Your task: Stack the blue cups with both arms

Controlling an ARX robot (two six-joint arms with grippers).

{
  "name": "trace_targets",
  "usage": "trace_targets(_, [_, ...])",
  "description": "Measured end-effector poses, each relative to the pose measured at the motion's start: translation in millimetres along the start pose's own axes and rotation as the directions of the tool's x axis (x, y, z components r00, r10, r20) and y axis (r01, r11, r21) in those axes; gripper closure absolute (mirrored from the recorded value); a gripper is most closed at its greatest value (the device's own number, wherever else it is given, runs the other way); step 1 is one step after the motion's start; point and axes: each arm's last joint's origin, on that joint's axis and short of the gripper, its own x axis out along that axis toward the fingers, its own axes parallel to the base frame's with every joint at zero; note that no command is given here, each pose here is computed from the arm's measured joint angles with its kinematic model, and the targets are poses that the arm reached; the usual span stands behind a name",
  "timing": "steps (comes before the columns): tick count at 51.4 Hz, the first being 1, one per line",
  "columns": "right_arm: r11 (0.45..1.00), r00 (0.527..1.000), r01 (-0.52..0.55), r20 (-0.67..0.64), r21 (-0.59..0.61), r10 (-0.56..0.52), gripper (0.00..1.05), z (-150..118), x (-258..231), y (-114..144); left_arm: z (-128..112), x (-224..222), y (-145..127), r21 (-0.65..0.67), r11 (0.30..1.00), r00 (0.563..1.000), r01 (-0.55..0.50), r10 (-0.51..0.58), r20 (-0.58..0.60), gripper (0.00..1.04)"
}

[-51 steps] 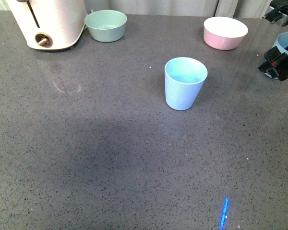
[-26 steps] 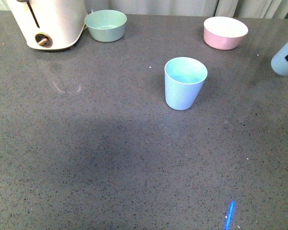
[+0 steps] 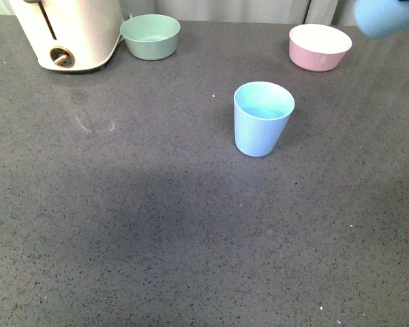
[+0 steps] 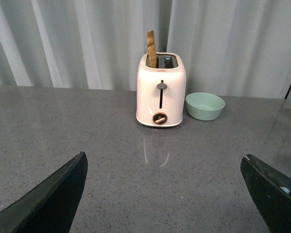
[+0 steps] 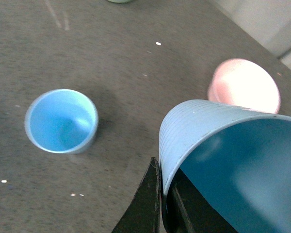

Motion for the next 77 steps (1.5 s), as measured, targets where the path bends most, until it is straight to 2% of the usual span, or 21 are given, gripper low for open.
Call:
trace_targets(5, [0.995,0.996,-0.087,0.001,-0.052,0.087,1.03,12.6,9.5,36.0,0.0,0.0,0.0,0.0,1.0,1.0,0.0,0.0,0.0,0.09])
trace_targets(10, [0.987,0.991,-0.137,-0.022,-0.08,0.136,1.03,14.7,18.5,58.5,0.0,0.0,0.0,0.0,1.0,1.0,0.0,0.0,0.0,0.09])
trace_targets(18, [0.98,0.985,-0.174,-0.037,-0.099,0.171,1.03,20.3,27.7,76.9,0.0,0.0,0.0,0.0,1.0,1.0,0.0,0.0,0.0,0.09])
trace_targets(28, [0.972,0.976,-0.213,-0.073,-0.099,0.206,1.03,18.5,42.3,92.1,0.0,0.0,0.0,0.0,1.0,1.0,0.0,0.0,0.0,0.09])
trace_targets(50, [0.971,0.966,-0.225,-0.146,-0.083,0.211,1.03,4.9,65.4,98.8,0.0,0.0,0.0,0.0,1.0,1.0,0.0,0.0,0.0,0.09])
trace_targets(62, [0.98,0.979,-0.18,-0.113,-0.081,0.17,0.59,7.7,62.1,90.6,0.0,0.0,0.0,0.0,1.0,1.0,0.0,0.0,0.0,0.09])
trace_targets(65, [0.985,0.985,-0.155,-0.088,-0.08,0.148,0.52,10.1,57.8,85.9,0.0,0.0,0.0,0.0,1.0,1.0,0.0,0.0,0.0,0.09])
trace_targets(69, [0.994,0.998,-0.06,-0.016,-0.089,0.059,0.38,14.5,43.4,74.6,0.0,0.0,0.0,0.0,1.0,1.0,0.0,0.0,0.0,0.09])
trace_targets(77, [0.998,0.991,0.054,0.126,-0.021,-0.051,0.17,19.6,4.9,60.3,0.0,0.0,0.0,0.0,1.0,1.0,0.0,0.0,0.0,0.09])
